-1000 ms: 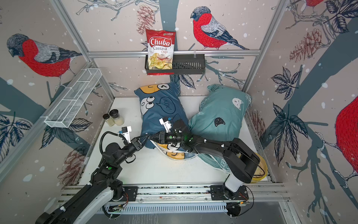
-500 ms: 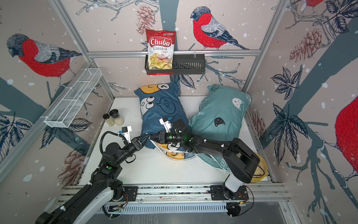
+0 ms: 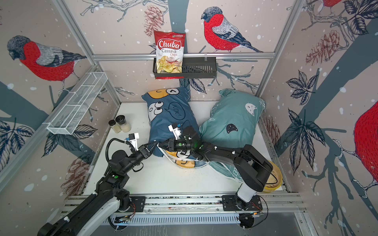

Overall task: Zip up pillowcases
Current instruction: Zip the zipper on the pillowcase.

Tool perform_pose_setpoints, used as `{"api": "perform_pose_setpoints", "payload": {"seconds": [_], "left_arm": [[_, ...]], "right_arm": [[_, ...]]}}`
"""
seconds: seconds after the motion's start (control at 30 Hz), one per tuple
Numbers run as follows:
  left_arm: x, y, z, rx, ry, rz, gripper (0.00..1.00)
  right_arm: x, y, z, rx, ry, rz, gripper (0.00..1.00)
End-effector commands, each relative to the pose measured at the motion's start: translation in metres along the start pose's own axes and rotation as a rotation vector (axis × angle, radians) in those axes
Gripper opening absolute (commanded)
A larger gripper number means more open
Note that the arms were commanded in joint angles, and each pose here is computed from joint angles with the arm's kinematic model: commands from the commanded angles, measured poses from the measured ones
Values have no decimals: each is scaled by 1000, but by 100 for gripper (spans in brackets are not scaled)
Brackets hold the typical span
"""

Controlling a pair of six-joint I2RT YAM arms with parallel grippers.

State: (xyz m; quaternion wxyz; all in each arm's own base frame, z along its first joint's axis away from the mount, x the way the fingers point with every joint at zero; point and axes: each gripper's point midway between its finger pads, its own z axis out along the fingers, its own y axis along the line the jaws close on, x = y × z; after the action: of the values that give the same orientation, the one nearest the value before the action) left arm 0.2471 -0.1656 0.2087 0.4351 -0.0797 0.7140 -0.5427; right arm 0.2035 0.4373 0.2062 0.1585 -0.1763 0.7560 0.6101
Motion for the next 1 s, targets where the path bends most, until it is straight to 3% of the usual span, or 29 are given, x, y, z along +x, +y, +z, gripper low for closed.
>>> {"api": "perform_pose_setpoints", "payload": {"seconds": [0.0,0.7,0.9,0.97], "left_arm": [[-7,-16,0,64,-25,40,0],[-6,-13,2,58,-18,43,0],[-6,-12,3,54,-16,45,0],[-6,-12,3,53,-18,46,0]], "right_arm": [[-8,8,0,-27,-24,-24,24],[-10,1,6,-13,-19,-14,18],[-8,-2,8,-11,-11,-12,1],[-8,-3,8,-9,-10,-14,0]]}}
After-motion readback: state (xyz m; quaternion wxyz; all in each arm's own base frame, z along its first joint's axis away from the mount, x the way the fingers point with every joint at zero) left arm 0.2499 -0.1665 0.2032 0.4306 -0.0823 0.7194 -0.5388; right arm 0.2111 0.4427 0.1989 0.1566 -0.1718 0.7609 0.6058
